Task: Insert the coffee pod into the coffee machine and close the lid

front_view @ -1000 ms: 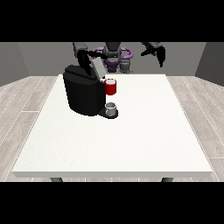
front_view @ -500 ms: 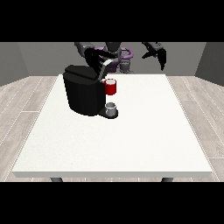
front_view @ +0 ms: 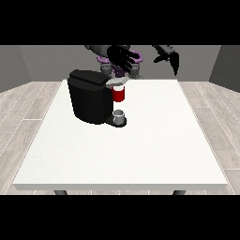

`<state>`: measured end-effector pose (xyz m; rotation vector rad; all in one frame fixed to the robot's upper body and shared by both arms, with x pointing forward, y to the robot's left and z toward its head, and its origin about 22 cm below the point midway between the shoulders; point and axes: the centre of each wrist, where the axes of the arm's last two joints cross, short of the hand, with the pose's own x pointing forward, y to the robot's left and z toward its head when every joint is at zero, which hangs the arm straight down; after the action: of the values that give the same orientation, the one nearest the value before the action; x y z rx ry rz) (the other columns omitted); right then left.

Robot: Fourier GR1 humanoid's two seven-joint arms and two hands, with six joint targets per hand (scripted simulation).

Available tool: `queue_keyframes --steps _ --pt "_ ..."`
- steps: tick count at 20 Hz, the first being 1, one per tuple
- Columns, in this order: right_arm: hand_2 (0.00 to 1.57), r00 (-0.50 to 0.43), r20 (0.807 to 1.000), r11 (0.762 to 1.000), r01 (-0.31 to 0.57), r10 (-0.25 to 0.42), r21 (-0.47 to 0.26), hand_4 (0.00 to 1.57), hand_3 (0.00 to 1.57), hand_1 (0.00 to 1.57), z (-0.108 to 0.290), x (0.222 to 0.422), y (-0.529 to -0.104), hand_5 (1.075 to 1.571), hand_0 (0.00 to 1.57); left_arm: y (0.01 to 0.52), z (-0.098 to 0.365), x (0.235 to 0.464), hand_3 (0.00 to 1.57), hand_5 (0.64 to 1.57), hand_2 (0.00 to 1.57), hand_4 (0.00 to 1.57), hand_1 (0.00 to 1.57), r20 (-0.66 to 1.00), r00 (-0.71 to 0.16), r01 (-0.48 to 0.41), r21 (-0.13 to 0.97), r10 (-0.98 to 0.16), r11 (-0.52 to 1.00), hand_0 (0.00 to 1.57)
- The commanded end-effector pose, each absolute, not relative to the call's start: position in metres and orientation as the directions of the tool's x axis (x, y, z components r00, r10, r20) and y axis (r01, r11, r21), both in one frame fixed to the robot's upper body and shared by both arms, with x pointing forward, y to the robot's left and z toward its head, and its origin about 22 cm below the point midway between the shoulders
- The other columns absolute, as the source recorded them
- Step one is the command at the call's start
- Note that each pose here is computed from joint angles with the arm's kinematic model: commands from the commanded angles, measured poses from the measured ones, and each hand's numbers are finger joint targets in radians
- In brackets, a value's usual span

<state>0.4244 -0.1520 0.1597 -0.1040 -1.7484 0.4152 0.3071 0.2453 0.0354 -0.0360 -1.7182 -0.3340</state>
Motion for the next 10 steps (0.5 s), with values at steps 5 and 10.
queue_keyframes --steps 5,10 --pt "0.00 -0.337 0.873 0.909 -0.098 0.353 -0.405 0.27 0.00 0.00 0.217 0.436 -0.133 1.571 0.00 0.247 0.049 0.315 0.00 1.571 0.00 0.39 0.00 0.958 -0.244 0.215 0.208 -0.153 0.954 0.00" --pt "0.00 -0.334 0.874 0.899 -0.138 0.353 -0.416 0.10 0.00 0.00 0.221 0.441 -0.129 1.571 0.00 0.242 0.047 0.309 0.00 1.571 0.00 0.40 0.00 0.954 -0.259 0.217 0.209 -0.150 0.953 0.00"
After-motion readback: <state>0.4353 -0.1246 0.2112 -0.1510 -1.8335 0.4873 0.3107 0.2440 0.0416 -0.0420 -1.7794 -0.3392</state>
